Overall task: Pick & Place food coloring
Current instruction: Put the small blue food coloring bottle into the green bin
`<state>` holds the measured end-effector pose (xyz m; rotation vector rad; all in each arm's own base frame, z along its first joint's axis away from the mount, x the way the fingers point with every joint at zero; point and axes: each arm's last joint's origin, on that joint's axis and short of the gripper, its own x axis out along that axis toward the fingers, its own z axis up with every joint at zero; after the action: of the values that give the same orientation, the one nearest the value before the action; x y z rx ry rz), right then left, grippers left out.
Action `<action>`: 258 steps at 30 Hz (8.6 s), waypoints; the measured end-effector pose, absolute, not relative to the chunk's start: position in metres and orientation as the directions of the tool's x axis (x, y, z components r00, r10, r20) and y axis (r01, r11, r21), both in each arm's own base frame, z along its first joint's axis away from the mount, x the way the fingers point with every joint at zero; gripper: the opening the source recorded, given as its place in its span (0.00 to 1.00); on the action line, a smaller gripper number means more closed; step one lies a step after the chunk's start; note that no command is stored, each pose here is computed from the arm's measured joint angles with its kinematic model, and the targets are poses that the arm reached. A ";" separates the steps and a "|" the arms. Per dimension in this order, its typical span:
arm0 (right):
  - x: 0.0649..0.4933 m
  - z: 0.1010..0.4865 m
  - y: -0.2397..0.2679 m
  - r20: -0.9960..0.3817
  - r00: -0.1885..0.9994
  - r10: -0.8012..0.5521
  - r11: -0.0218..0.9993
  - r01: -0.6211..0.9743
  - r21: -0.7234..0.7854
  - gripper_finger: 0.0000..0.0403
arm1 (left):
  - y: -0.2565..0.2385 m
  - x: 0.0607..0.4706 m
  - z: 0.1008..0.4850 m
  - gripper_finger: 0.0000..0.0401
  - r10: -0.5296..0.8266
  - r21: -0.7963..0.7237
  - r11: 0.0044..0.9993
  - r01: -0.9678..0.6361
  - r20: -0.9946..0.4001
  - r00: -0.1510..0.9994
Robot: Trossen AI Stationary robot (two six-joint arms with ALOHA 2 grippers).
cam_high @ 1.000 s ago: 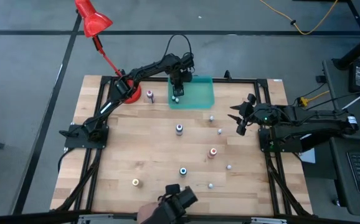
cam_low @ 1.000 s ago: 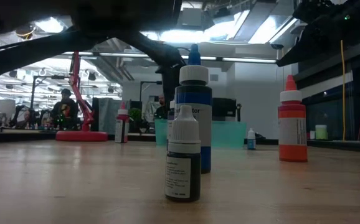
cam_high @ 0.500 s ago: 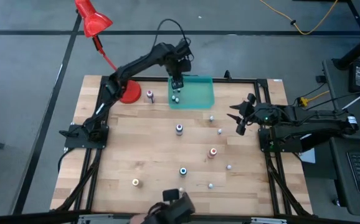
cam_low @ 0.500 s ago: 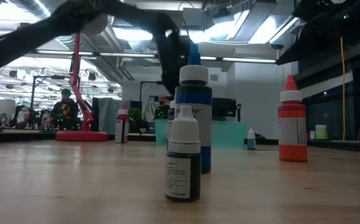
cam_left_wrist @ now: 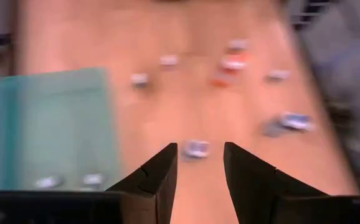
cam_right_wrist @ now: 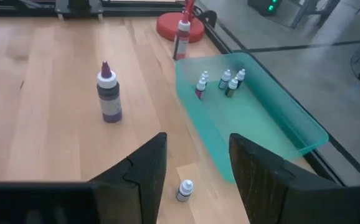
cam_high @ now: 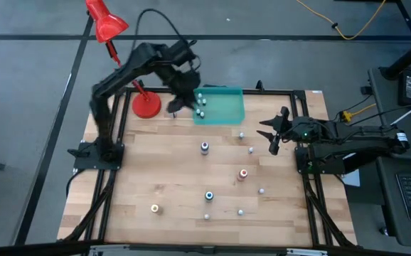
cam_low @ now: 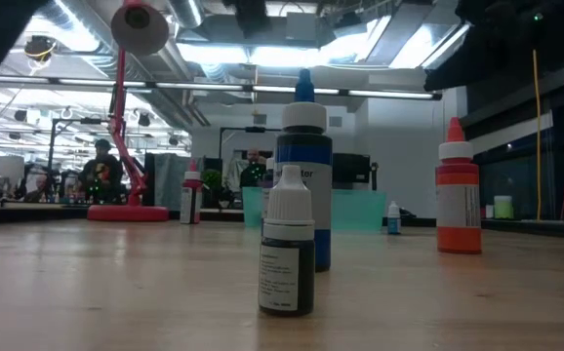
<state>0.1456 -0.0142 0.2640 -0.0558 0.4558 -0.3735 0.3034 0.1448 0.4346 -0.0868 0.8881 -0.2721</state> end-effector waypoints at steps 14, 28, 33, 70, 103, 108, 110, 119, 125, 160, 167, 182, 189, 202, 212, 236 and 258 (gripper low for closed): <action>0.154 0.260 -0.014 -0.442 0.820 -0.364 0.931 0.325 -0.164 0.44 | 0.032 0.237 0.440 0.29 -0.369 -0.235 0.921 0.310 -0.782 0.503; 0.178 0.269 -0.013 -0.553 0.779 -0.297 0.953 0.279 -0.120 0.44 | 0.011 0.248 0.394 0.26 -0.259 -0.112 0.954 0.277 -0.773 0.578; 0.187 0.260 -0.021 -0.645 0.693 -0.320 0.943 0.297 -0.149 0.44 | 0.030 0.231 0.407 0.24 -0.242 -0.069 0.966 0.251 -0.598 0.765; 0.262 0.163 -0.118 -0.946 0.324 -0.005 0.918 0.377 0.124 0.67 | 0.050 0.176 0.409 0.20 0.013 -0.010 1.000 -0.015 -0.175 0.984; 0.264 0.157 -0.119 -0.948 0.317 -0.006 0.907 0.401 0.128 0.39 | 0.050 0.176 0.409 0.20 0.005 -0.003 1.000 -0.006 -0.174 0.985; 0.264 0.157 -0.119 -0.948 0.318 -0.004 0.907 0.400 0.130 0.23 | 0.050 0.176 0.409 0.20 0.005 -0.003 1.000 -0.006 -0.174 0.985; 0.265 0.157 -0.119 -0.947 0.321 0.000 0.908 0.398 0.134 0.17 | 0.050 0.176 0.409 0.20 0.005 -0.003 1.000 -0.006 -0.174 0.985; 0.269 0.169 -0.116 -0.922 0.352 0.163 0.895 0.341 0.289 0.14 | 0.050 0.176 0.409 0.20 0.005 -0.001 1.000 -0.005 -0.174 0.985; 0.287 0.216 -0.120 -0.916 0.365 0.164 0.936 0.236 0.261 0.14 | 0.050 0.176 0.409 0.20 0.005 0.006 1.000 -0.004 -0.174 0.985; 0.391 0.300 -0.240 -0.845 0.530 -0.078 0.988 0.155 0.006 0.17 | 0.051 0.176 0.409 0.20 0.017 -0.010 1.000 -0.019 -0.174 0.985; 0.406 0.252 -0.250 -0.892 0.450 -0.028 0.986 0.157 0.049 0.16 | 0.051 0.176 0.409 0.20 0.017 -0.010 1.000 -0.019 -0.174 0.985; 0.433 0.209 -0.244 -0.902 0.431 -0.022 0.990 0.135 0.041 0.17 | 0.051 0.176 0.409 0.20 0.013 -0.001 1.000 -0.013 -0.175 0.985; 0.434 0.203 -0.245 -0.914 0.399 -0.071 0.984 0.177 0.001 0.16 | 0.051 0.175 0.408 0.20 0.012 -0.004 1.000 -0.013 -0.183 0.983; 0.436 0.191 -0.247 -0.921 0.383 -0.072 0.978 0.208 0.010 0.17 | 0.051 0.175 0.407 0.20 0.008 0.002 1.000 -0.008 -0.189 0.982; 0.434 0.190 -0.249 -0.923 0.378 -0.068 0.970 0.243 0.028 0.17 | 0.051 0.175 0.407 0.20 0.008 0.002 1.000 -0.008 -0.192 0.981; 0.440 0.162 -0.249 -0.933 0.360 0.008 0.953 0.280 0.116 0.19 | 0.050 0.175 0.407 0.20 0.003 0.006 1.000 -0.002 -0.196 0.981; 0.442 0.191 -0.251 -0.937 0.348 -0.044 0.953 0.296 0.065 0.35 | 0.050 0.175 0.407 0.20 0.003 0.007 1.000 -0.002 -0.196 0.981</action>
<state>0.4418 -0.2508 0.1907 0.2398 1.1986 -0.2232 0.1752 0.0502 0.4067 0.0070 0.1970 0.0023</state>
